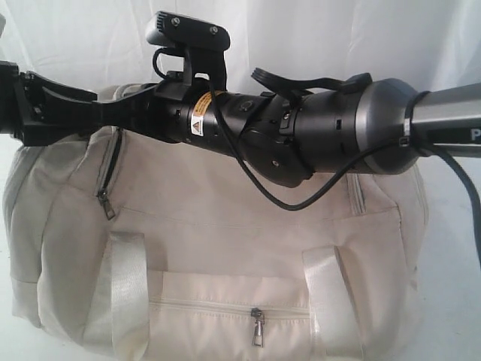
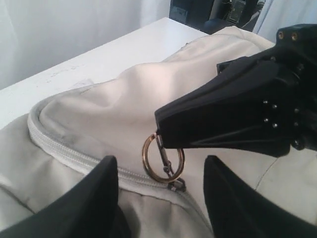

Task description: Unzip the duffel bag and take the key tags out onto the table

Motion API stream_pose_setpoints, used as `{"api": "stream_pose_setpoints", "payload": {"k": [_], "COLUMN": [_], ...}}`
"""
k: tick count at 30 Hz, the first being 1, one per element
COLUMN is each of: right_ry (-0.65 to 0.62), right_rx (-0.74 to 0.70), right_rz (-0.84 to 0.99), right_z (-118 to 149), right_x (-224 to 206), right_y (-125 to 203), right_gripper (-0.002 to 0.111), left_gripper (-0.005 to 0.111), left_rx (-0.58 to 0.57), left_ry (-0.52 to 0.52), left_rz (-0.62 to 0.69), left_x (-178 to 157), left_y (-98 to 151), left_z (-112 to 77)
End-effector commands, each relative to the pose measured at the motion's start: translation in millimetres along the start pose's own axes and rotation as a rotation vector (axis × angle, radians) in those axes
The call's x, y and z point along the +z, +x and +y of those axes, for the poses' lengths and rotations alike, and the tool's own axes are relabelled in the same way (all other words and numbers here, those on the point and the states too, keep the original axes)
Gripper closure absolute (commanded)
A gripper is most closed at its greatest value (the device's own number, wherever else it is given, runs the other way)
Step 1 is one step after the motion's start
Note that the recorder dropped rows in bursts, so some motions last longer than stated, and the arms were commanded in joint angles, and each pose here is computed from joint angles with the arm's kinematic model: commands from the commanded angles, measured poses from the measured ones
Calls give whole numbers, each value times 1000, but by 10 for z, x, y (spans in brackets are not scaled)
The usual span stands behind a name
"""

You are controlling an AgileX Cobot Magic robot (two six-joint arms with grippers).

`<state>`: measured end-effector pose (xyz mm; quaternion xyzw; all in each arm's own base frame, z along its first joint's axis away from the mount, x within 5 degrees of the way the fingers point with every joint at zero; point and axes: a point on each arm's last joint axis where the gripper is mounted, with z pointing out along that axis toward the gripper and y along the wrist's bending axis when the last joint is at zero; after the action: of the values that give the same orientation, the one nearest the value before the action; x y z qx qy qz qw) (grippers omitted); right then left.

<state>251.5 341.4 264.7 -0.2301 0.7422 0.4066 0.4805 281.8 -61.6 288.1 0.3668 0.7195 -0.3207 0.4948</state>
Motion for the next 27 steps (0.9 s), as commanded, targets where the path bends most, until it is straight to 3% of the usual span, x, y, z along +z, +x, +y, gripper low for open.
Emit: {"api": "stream_pose_setpoints", "payload": {"k": [1, 9, 21, 24, 27], "right_ry": [-9, -11, -29, -42, -37], "right_rx": [-10, -3, 7, 2, -1], "right_rz": [-56, -81, -182, -217, -224], "right_z": [-37, -75, -233, -235, -260], "right_x": [-25, -32, 125, 287, 468], "right_y": [-123, -161, -305, -392, -427], "right_gripper": [108, 108, 108, 108, 108], "left_gripper": [51, 45, 41, 41, 41], "left_rx": [51, 132, 78, 80, 82], "left_ry": [5, -86, -17, -64, -220], "left_rz": [1, 31, -15, 4, 44], "left_x": [-19, -23, -87, -40, -50], "left_y": [-8, 13, -102, -99, -72], "left_z": [-16, 67, -115, -100, 34]}}
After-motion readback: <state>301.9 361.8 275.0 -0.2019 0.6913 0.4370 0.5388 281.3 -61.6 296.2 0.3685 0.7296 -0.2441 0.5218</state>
